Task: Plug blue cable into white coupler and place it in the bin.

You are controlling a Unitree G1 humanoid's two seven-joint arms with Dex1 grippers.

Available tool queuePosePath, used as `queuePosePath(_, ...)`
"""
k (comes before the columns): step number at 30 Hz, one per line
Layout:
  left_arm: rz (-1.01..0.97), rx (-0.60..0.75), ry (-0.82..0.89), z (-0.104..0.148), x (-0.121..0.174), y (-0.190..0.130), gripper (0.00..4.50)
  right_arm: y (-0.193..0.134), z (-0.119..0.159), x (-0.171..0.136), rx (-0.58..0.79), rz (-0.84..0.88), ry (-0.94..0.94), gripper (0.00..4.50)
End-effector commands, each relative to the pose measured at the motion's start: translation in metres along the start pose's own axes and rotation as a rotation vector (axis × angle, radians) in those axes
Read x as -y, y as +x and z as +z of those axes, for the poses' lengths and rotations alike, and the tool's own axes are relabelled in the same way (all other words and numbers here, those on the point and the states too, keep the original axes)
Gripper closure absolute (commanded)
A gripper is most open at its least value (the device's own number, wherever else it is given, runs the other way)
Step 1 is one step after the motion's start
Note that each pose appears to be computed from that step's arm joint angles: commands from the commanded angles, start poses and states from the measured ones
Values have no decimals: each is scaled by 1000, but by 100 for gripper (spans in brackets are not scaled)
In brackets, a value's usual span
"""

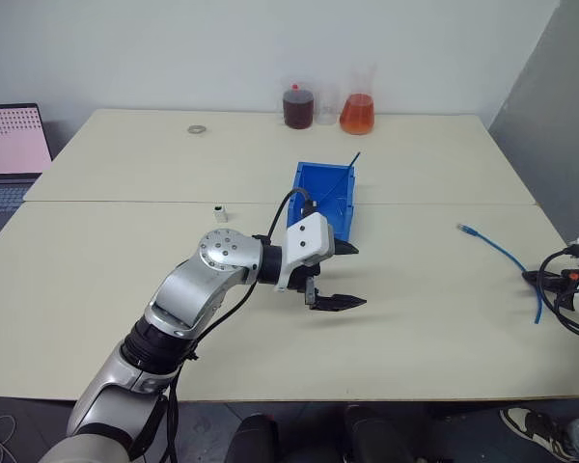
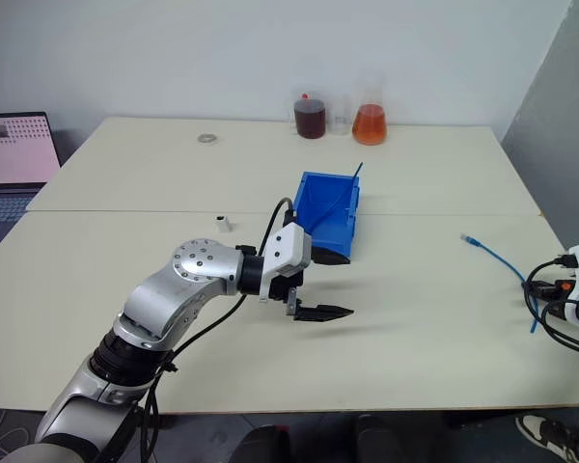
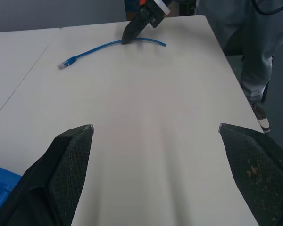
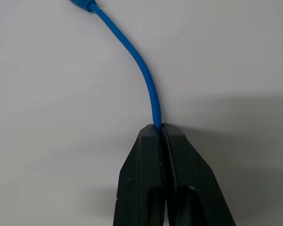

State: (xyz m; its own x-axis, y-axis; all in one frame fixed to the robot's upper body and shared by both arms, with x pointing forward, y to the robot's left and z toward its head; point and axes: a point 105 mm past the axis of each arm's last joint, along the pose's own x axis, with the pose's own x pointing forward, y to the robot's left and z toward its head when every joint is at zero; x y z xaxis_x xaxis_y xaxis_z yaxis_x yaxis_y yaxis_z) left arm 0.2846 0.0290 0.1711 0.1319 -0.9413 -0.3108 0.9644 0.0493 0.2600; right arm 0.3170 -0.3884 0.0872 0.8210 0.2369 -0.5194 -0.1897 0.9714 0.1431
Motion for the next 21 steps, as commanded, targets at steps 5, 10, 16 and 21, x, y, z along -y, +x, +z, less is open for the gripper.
queuePosePath(5, 116, -52, -63, -20, 1, -46, 0, -26, 27, -58, -22, 225, -381, 448)
queuePosePath(10, 241, -132, -130, -48, 5, -81, 0, -28, 25, -116, -36, 394, -505, 448)
queuePosePath(16, 288, -228, -270, -86, 32, -114, 0, 2, 20, -202, 45, 587, -569, 448)
queuePosePath(21, 378, -302, -347, -115, 46, -140, 0, 26, 8, -255, 57, 713, -603, 448)
